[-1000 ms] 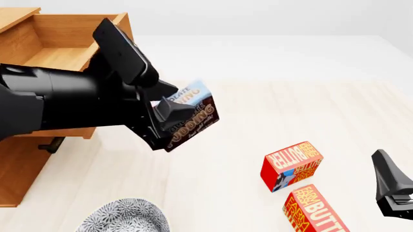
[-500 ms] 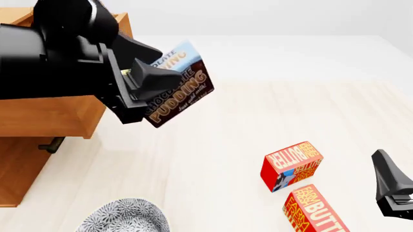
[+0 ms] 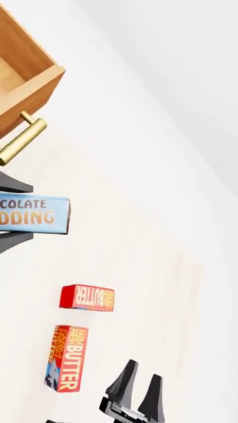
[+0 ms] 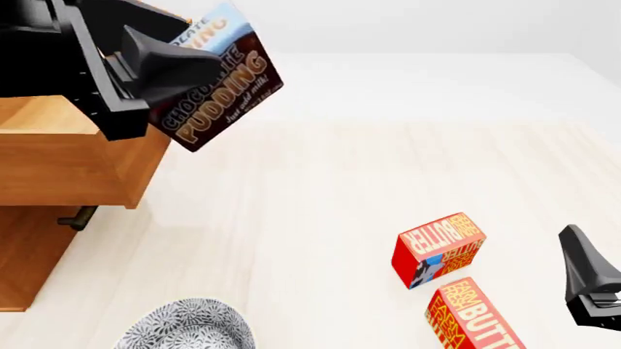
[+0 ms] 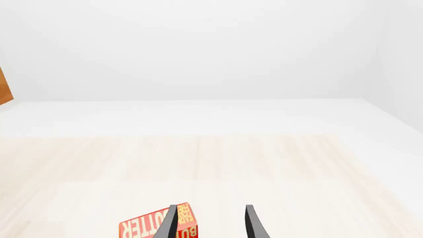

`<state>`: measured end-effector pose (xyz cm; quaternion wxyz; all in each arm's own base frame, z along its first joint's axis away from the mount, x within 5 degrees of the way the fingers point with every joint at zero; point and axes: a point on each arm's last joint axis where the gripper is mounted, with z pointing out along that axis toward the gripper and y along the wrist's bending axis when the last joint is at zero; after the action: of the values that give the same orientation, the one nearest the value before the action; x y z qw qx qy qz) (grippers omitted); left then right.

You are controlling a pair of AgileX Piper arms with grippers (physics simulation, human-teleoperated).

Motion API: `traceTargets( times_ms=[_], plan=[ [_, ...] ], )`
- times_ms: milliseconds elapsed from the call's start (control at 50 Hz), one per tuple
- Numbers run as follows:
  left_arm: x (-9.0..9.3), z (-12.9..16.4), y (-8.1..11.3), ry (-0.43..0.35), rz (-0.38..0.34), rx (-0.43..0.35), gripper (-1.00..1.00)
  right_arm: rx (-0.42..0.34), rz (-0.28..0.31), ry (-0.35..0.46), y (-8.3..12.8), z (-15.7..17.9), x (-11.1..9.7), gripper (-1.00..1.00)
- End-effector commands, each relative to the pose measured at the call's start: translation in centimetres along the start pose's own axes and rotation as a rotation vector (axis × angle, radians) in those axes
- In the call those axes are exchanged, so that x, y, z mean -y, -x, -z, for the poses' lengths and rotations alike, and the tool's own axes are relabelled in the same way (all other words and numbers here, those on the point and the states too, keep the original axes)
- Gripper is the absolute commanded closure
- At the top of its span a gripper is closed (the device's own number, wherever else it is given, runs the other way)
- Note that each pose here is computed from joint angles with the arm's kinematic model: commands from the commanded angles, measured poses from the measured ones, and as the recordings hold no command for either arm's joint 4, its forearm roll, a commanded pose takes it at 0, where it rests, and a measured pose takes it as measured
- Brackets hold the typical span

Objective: Put the chocolate pudding in the top drawer of the cabinet and close it.

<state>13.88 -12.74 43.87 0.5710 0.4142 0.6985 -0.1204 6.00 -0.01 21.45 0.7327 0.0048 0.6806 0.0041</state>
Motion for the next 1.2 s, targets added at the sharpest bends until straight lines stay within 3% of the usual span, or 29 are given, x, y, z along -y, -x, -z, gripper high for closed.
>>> traceTargets(
  times_ms=[20,100,440,680,760,1200],
  plan=[
    [-1.6,1.4,-0.2,0.089,0.005,0.000,1.00,0.002,0.002,0.000,0.0,0.1,0.0,-1.00],
    [-2.4,1.9,-0.4,0.138,-0.007,-0.001,1.00,0.002,0.002,0.000,0.0,0.1,0.0,-1.00],
    [-3.7,4.5,0.7,0.218,-0.017,0.001,1.00,0.002,0.002,0.000,0.0,0.1,0.0,-1.00],
    [-4.7,4.7,0.6,0.279,0.010,-0.023,1.00,0.002,0.002,0.000,0.0,0.1,0.0,-1.00],
    [-5.2,5.3,0.8,0.309,0.049,-0.020,1.00,0.002,0.002,0.000,0.0,0.1,0.0,-1.00],
    [-8.5,2.4,-1.8,0.443,0.141,-0.096,1.00,0.002,0.002,0.000,0.0,0.1,0.0,-1.00]
  ],
)
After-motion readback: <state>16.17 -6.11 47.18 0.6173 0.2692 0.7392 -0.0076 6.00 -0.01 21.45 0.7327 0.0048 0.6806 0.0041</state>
